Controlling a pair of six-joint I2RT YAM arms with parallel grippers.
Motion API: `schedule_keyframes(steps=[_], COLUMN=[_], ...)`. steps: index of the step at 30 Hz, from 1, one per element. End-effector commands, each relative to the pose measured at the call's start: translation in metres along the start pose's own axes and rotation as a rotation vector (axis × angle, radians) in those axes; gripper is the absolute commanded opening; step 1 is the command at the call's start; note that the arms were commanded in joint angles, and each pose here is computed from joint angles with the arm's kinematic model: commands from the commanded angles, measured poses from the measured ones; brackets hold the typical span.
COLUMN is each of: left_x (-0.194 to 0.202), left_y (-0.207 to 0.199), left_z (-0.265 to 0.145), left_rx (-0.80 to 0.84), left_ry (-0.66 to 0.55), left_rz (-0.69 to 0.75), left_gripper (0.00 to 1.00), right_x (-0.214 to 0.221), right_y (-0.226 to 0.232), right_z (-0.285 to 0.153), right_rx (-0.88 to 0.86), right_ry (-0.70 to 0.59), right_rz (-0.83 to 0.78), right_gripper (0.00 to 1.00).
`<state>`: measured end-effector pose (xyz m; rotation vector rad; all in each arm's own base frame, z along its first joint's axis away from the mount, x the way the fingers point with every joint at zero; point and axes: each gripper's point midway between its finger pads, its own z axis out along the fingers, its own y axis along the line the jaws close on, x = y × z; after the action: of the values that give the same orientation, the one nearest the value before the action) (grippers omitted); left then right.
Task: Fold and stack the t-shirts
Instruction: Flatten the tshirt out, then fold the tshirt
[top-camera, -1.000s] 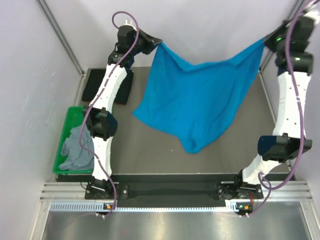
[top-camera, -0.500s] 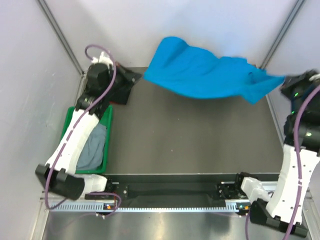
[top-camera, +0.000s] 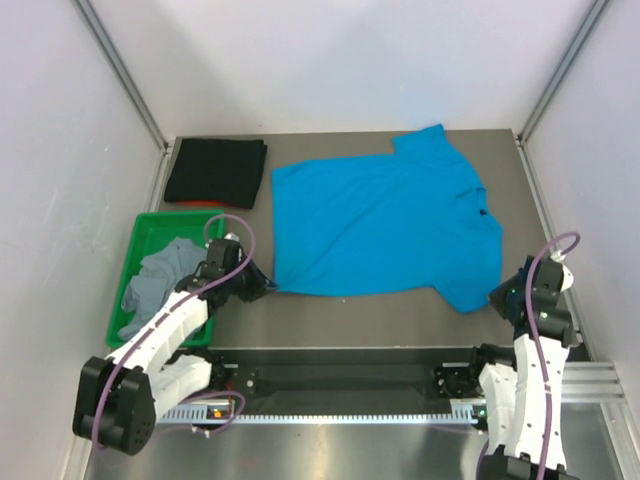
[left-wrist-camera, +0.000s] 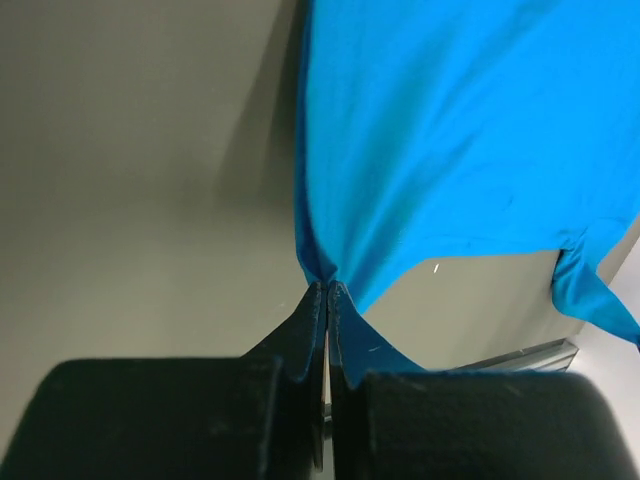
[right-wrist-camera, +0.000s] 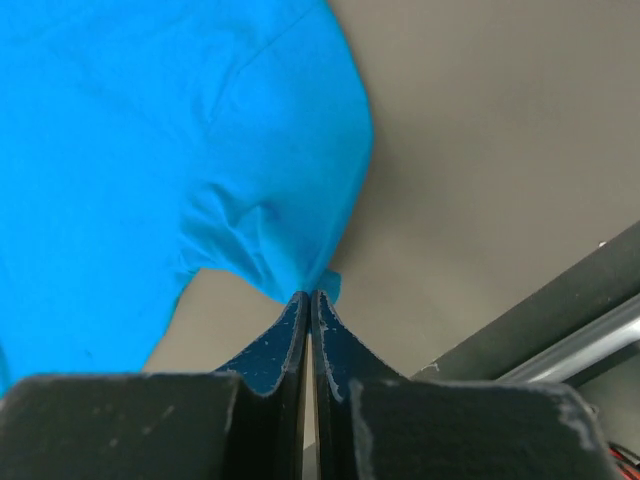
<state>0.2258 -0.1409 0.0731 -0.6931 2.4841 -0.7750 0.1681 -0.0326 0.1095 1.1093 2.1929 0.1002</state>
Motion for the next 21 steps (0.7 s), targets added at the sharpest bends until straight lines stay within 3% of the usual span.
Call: schedule_keyframes(steps=[1, 7, 12, 15, 21], left_x=[-0.013, -0.009, -0.022, -0.03, -0.01], left_y=[-0.015, -0.006, -0.007, 0.0, -0.007], left_z=[-0.005, -0.006, -0.02, -0.028, -0.035], left_rx=[0.065, 0.017, -0.018, -0.076, 0.009], left_ry=[-0.06, -0.037, -0.101, -0.143, -0.075], left_rz=[0.039, 0.053, 0.097, 0.114, 0.119], left_gripper=[0.0, 0.0, 0.0, 0.0, 0.0], right_x=[-0.015, -0.059, -0.072, -0.065, -0.019], right_y=[0.01, 0.015, 0.02, 0.015, -0.001], right_z=[-0.012, -0.052, -0.058, -0.051, -0.04], right_rx=[-0.041, -0.018, -0.021, 0.005, 0.008], right_ry=[-0.072, -0.224, -0.249, -0.213, -0.071], right_rz=[0.064, 0.048, -0.01, -0.026, -0.068], right_gripper=[0.0, 0.0, 0.0, 0.0, 0.0])
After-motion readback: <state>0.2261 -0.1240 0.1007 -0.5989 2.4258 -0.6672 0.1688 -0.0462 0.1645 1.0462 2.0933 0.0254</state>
